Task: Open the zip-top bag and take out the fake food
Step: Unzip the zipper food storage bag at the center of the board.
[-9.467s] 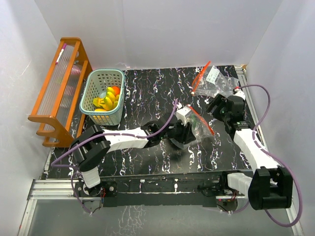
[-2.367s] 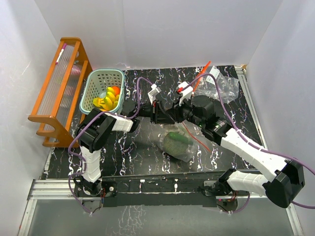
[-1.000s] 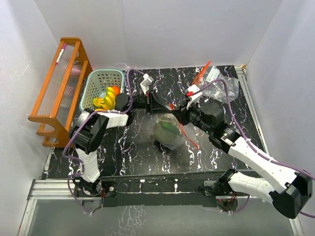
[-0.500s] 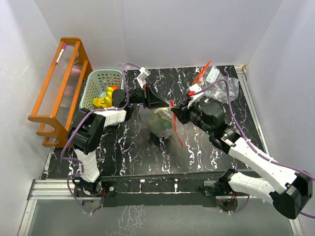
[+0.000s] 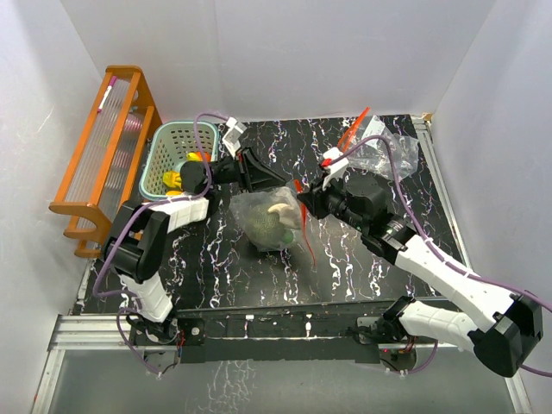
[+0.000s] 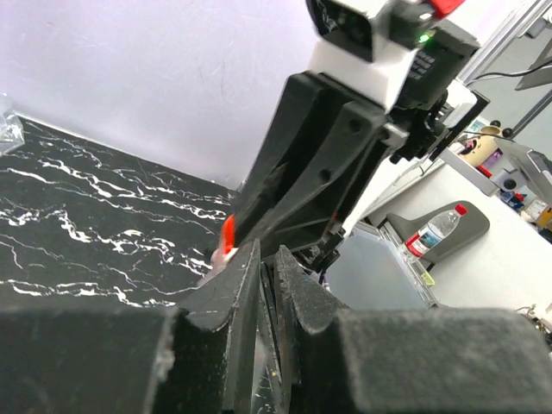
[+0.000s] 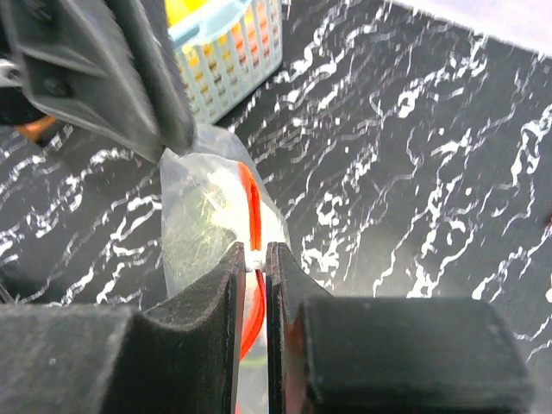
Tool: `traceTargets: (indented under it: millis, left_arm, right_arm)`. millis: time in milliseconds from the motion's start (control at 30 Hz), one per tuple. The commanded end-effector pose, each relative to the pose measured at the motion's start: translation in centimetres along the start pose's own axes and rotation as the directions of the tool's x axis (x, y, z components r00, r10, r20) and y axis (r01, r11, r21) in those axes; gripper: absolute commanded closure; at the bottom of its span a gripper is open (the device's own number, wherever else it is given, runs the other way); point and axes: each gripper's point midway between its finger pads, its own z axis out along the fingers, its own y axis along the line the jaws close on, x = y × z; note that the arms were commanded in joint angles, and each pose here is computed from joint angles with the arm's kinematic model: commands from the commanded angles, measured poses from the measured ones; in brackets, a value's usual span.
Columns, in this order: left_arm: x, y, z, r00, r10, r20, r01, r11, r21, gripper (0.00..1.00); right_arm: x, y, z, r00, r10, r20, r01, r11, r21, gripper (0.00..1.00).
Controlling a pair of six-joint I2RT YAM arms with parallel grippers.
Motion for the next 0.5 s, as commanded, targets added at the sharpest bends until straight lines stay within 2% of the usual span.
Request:
traceTargets:
  millis: [0,167,333,400,467]
  left_arm:
    - [-0.9,-4.2,-0.3,0.966,0.246,0.081,-0.251,0.966,0.061,0.86]
    - [1.4,-2.6,-0.6,0.978,0.198,0.062,-0.2,0.979,0.035,0.74]
    - [1.5,-1.6,-0.2,0.976,0.213,0.042,-0.215,0.975,0.048,0.64]
    - [1.7,-1.4,0.0,0.97,0.238,0.039,-0.24,0.969,0.054,0.57]
    - [1.7,-0.9,0.2,0.969,0.244,0.041,-0.246,0.968,0.051,0.43]
  right_arm:
    - [1.8,0.0,0.0,0.999,0.022,-0.042,-0.022,1.0,-0.005,0.92]
    - [3.3,0.0,0.3,0.996,0.034,-0.077,-0.035,0.999,-0.009,0.92]
    - [2.5,0.6,0.3,0.997,0.037,-0.062,-0.039,0.999,-0.037,0.92]
    - [2.2,0.9,0.3,0.998,0.038,-0.055,-0.041,0.998,-0.054,0.92]
    - [2.2,1.1,0.2,0.998,0.043,-0.055,-0.047,0.997,-0.064,0.92]
